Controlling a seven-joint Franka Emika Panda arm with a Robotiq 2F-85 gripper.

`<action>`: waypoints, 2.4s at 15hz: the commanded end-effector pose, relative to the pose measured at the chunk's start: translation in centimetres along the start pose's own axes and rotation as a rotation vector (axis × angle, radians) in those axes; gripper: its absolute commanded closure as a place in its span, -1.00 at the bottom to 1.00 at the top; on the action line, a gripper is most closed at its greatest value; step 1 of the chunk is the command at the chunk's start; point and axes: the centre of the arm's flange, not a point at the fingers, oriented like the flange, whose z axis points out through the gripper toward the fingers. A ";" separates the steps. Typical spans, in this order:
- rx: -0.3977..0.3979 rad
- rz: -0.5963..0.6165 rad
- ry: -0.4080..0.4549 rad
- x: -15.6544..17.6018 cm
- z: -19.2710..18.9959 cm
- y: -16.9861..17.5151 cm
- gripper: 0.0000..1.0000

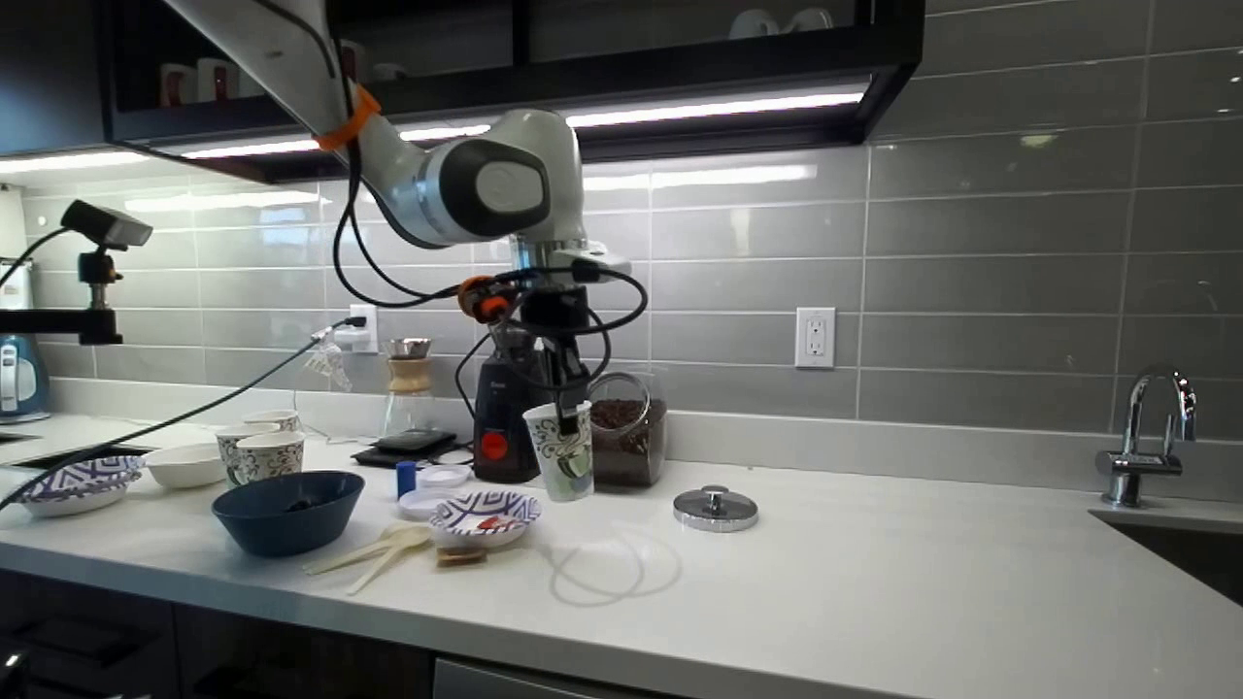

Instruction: Move one paper cup to the right

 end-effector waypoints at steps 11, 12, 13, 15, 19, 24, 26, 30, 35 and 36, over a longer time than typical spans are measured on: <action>-0.009 -0.167 -0.076 5.6 6.5 2.2 0.98; -0.003 -0.175 -0.081 5.7 6.7 2.2 0.98; 0.004 -0.181 -0.078 5.9 6.6 2.2 0.43; 0.011 -0.199 -0.055 6.3 5.2 2.0 0.31; 0.105 -0.329 -0.072 5.9 -0.6 -0.1 -0.25; 0.167 -0.534 0.102 4.3 -2.8 -3.9 -0.94; 0.122 -0.615 0.186 3.9 -2.7 -4.9 -1.00; 0.065 -0.806 0.229 0.5 -6.9 -6.6 -1.00; 0.091 -0.733 0.188 2.8 -4.8 -7.1 -1.00; 0.091 -0.730 0.182 2.9 -4.5 -6.9 -1.00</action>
